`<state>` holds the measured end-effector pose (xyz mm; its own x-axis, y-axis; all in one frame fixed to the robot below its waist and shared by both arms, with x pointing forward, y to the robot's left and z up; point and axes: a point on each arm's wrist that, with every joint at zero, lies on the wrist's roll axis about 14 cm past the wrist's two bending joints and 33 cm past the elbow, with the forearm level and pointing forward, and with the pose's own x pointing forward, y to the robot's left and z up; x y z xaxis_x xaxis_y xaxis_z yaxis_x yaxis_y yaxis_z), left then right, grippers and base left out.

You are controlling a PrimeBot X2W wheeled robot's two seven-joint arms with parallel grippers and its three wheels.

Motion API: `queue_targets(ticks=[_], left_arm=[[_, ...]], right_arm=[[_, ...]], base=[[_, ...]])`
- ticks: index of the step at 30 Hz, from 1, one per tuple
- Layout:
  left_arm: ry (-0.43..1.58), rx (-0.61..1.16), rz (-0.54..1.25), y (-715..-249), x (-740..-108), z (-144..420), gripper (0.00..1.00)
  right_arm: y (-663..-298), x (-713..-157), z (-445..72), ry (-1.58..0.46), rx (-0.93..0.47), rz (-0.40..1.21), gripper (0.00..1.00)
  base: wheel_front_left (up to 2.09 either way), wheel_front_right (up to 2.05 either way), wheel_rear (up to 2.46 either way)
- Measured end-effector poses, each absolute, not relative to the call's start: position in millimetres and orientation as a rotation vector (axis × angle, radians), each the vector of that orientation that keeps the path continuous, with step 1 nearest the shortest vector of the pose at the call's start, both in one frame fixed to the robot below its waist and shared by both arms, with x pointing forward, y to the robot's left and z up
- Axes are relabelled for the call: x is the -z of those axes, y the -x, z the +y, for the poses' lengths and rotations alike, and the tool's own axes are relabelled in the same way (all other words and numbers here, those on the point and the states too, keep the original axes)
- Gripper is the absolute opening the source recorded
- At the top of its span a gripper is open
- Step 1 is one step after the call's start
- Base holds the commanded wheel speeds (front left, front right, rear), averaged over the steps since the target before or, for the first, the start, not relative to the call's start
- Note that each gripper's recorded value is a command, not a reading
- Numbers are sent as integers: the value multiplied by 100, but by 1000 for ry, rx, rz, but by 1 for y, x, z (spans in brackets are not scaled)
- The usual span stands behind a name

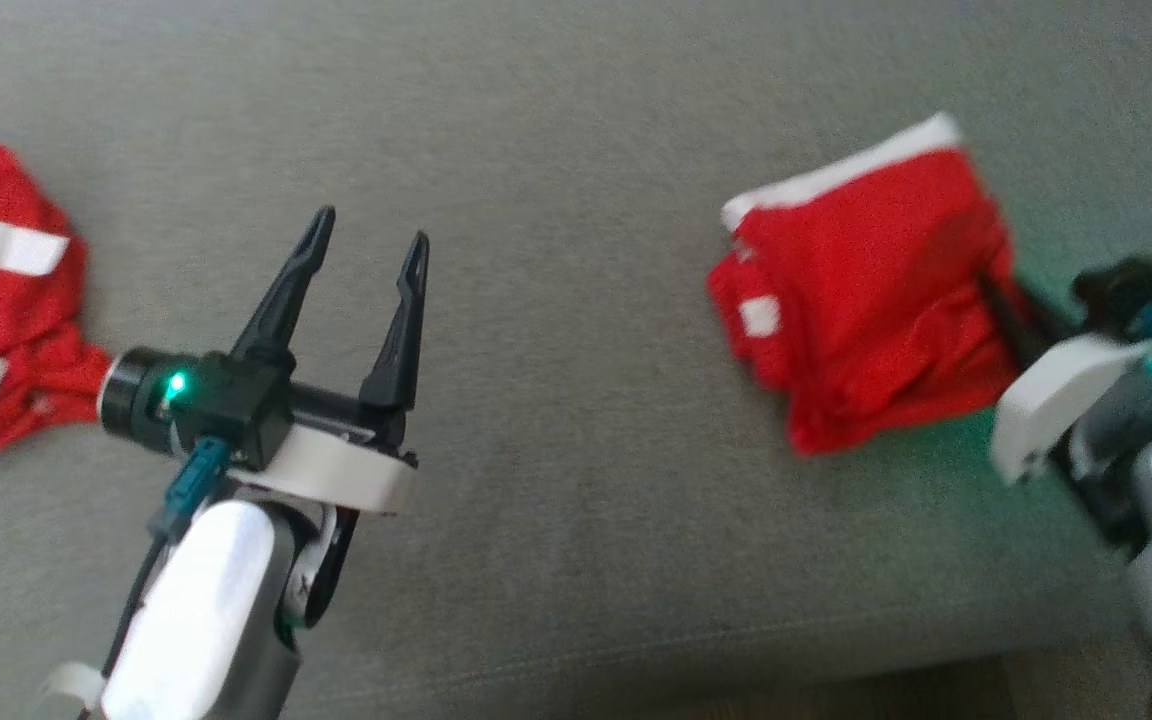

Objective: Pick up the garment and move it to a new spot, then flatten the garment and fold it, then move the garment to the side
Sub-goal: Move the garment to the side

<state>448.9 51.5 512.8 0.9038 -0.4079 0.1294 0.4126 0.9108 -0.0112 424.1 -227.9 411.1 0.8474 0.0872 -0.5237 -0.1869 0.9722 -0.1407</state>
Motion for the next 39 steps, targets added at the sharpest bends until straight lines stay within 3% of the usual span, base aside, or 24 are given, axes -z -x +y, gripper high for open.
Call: queue_targets(ticks=[15, 29, 30, 31, 32, 33, 39], left_arm=[[89, 637, -86, -486, -475, -17, 100], [113, 663, -46, -506, -441, -23, 100], [112, 660, -40, -507, -438, -21, 100], [110, 656, -34, -507, -435, -20, 100], [109, 654, -32, -508, -434, -19, 100], [107, 651, -33, -509, -434, -18, 100], [94, 633, -35, -509, -434, -10, 100]], right_arm=[[-447, -462, -372, 421, 162, 534, 0], [-457, -442, -407, 382, 302, 573, 0], [-459, -440, -407, 376, 306, 566, 18], [-460, -437, -405, 369, 310, 560, 42], [-460, -433, -405, 355, 323, 560, 83], [-458, -429, -406, 336, 342, 564, 100], [-437, -409, -408, 254, 439, 581, 100]], base=[[0, 0, 0], [0, 0, 0], [0, 0, 0], [0, 0, 0], [0, 0, 0], [0, 0, 0], [0, 0, 0]])
